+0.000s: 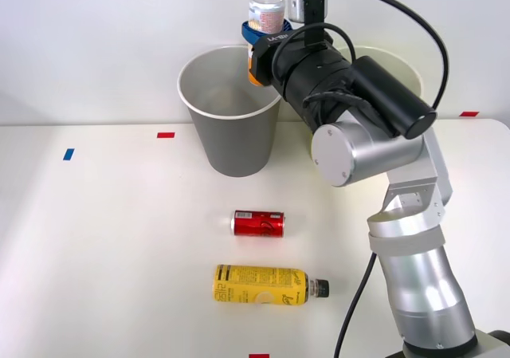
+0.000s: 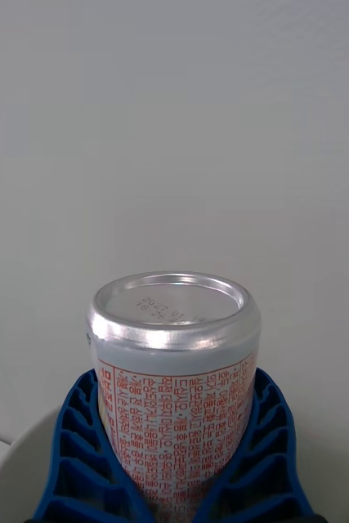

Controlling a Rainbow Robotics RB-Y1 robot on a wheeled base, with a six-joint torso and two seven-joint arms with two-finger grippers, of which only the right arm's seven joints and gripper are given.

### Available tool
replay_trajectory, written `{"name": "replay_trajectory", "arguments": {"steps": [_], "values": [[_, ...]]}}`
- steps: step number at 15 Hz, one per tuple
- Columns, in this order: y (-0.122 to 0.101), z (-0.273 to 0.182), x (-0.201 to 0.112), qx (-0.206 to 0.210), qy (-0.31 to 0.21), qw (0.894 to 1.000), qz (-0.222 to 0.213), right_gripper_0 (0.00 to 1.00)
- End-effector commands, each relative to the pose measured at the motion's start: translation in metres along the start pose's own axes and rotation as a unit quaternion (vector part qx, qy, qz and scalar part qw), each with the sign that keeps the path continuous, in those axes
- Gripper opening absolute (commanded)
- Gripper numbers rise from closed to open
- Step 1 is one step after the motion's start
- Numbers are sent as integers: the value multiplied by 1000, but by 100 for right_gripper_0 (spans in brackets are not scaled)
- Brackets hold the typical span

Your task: Put cans in the gray bin, plastic bottles in the light green bin

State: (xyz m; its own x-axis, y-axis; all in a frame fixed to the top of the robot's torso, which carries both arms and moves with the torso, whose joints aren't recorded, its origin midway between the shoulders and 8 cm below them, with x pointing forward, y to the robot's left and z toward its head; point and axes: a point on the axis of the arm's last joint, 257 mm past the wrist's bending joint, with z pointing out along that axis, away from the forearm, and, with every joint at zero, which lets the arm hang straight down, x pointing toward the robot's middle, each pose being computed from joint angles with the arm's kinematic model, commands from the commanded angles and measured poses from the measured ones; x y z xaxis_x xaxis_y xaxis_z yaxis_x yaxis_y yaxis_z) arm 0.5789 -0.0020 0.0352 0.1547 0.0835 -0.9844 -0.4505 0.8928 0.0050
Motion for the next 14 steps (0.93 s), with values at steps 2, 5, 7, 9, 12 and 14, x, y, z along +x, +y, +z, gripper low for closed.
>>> {"name": "replay_trajectory", "arguments": {"steps": [2, 5, 7, 9, 12, 14], "values": [[10, 29, 19, -2, -24, 999, -31, 0], [31, 30, 23, -20, -21, 999, -40, 0], [40, 30, 25, -29, -19, 998, -45, 0], [44, 30, 28, -32, -14, 998, -49, 0], [44, 30, 31, -33, -8, 998, -48, 49], [44, 30, 31, -33, -8, 998, -47, 100]]}}
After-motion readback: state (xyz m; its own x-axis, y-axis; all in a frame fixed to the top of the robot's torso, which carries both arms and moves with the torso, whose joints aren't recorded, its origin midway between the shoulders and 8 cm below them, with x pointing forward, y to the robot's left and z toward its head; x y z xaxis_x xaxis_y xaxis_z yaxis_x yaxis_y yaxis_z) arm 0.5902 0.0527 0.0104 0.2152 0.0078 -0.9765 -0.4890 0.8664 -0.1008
